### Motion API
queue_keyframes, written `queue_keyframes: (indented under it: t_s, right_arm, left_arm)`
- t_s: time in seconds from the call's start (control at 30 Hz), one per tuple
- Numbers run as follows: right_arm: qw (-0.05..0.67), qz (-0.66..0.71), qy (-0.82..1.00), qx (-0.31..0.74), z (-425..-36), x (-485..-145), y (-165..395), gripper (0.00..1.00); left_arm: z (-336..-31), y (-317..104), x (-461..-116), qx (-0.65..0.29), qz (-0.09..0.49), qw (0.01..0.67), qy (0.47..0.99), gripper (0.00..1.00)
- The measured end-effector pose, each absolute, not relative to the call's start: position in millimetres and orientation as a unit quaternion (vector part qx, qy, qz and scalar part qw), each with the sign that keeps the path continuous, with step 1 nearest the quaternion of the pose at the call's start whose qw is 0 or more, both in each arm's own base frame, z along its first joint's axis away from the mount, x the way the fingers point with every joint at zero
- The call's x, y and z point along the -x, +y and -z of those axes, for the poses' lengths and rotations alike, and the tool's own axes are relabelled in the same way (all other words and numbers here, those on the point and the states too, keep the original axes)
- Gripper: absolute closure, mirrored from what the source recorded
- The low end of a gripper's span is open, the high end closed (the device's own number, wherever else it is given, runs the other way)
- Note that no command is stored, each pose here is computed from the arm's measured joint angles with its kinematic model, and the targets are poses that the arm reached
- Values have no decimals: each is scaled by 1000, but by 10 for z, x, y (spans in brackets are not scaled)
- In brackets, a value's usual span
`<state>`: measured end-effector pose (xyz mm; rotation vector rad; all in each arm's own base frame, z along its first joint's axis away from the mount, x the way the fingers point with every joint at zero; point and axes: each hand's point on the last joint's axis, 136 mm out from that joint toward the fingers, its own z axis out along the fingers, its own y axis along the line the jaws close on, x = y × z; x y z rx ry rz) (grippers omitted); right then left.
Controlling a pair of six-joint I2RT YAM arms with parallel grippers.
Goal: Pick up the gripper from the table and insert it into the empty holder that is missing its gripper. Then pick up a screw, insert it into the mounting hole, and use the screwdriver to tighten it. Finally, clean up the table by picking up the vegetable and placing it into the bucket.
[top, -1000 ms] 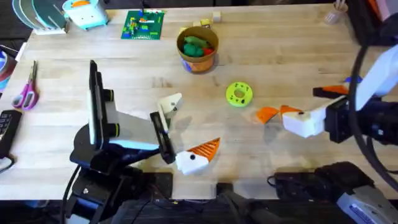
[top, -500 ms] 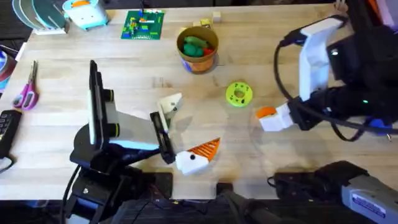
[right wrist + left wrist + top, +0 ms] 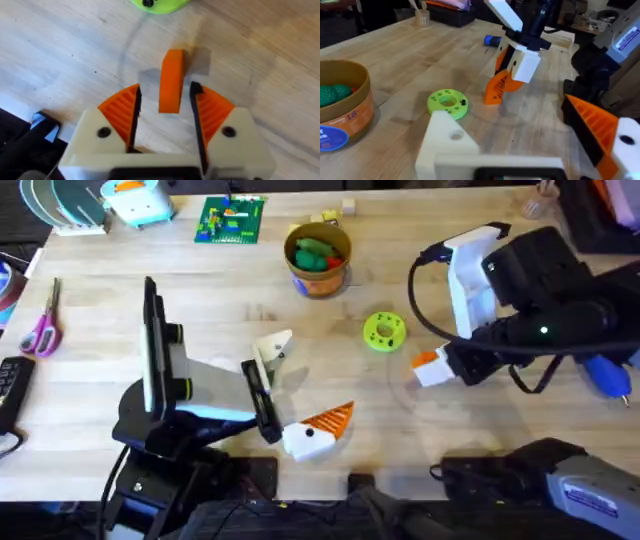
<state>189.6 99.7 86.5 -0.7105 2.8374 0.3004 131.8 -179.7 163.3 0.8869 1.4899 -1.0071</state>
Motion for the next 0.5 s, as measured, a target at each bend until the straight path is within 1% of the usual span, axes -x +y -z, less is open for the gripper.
queue_keyframes:
  t_s: [0.1,0.13,0.17,0.23,0.27,0.3,0.43,0.5]
  right_arm:
    - [100,-102,960,240,-865,-1895,996,563]
    - [100,-102,960,240,-865,-1892,995,630]
    - [98,-102,961,239,-863,-1887,994,722]
    - [98,-100,961,238,-874,-1888,989,954]
    - [97,-100,961,238,-885,-1885,987,982]
    - [95,-100,962,237,-896,-1877,985,989]
    - [88,-101,964,232,-1038,-1850,979,988]
    - [108,-111,961,230,-1173,-1895,1024,988]
  left_arm:
    - [-1633,-1797,-1318,-373,423,538,626,9]
    - [-1633,-1797,-1318,-373,423,538,626,9]
    - [-1633,-1797,-1318,-373,423,538,626,9]
    - [-1633,-1797,-1318,-373,423,538,626,9]
    - [-1633,-1797,-1318,-373,423,538,626,9]
    - [-1633,-1797,-1318,-373,423,538,626,9]
    - [-1633,-1797,-1318,-373,423,538,626,9]
    - [-1633,-1797,-1318,-373,423,538,626,9]
